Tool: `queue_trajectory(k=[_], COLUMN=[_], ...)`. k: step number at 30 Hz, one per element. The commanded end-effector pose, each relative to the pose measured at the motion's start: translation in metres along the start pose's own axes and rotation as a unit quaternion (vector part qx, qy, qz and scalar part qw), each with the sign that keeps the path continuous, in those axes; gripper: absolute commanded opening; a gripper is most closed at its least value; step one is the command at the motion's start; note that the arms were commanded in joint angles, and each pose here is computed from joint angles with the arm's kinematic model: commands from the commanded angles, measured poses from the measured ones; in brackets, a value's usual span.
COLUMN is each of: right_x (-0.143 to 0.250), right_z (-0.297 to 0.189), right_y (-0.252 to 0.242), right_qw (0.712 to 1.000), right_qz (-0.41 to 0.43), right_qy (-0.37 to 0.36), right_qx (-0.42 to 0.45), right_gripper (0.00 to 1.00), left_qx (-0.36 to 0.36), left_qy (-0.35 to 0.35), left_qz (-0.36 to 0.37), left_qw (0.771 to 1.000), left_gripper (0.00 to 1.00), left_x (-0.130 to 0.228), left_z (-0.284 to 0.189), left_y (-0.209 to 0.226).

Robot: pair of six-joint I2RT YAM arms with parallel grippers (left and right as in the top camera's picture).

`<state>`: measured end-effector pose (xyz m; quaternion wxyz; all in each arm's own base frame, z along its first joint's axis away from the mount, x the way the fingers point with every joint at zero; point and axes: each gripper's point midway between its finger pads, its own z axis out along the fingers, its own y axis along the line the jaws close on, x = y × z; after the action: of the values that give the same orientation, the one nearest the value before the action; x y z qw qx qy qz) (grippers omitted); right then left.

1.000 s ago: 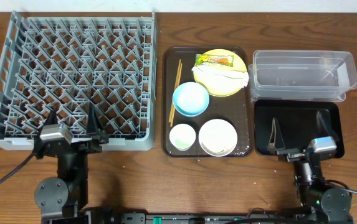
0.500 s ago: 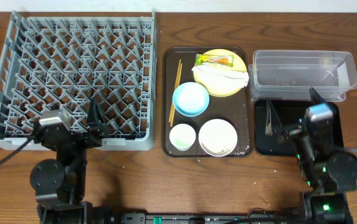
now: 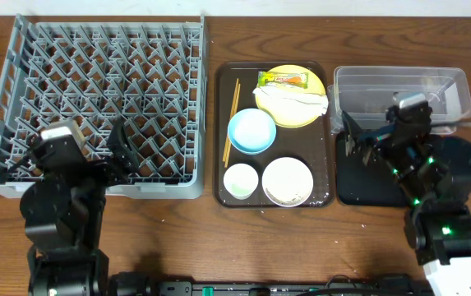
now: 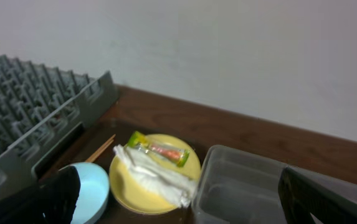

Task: Sort waste into correct bins and load items into the dishwasher
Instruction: 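Raise both arms and move the right gripper toward the yellow plate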

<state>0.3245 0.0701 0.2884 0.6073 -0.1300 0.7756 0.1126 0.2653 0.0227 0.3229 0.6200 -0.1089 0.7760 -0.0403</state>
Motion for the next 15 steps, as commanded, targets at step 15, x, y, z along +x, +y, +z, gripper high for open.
queue_trajectory(k=[15], right_x=[-0.022], right_z=[0.024], right_y=[0.020], right_qw=[0.993], right_qz=[0.021], right_qy=[0.081], right_qx=[-0.077], right_gripper=[0.99], left_qx=[-0.018], left_qy=[0.117], left_qz=[-0.007], left_qw=[0.993], left_gripper=[0.90], left_x=[-0.014], left_z=[0.010], left_y=[-0.004])
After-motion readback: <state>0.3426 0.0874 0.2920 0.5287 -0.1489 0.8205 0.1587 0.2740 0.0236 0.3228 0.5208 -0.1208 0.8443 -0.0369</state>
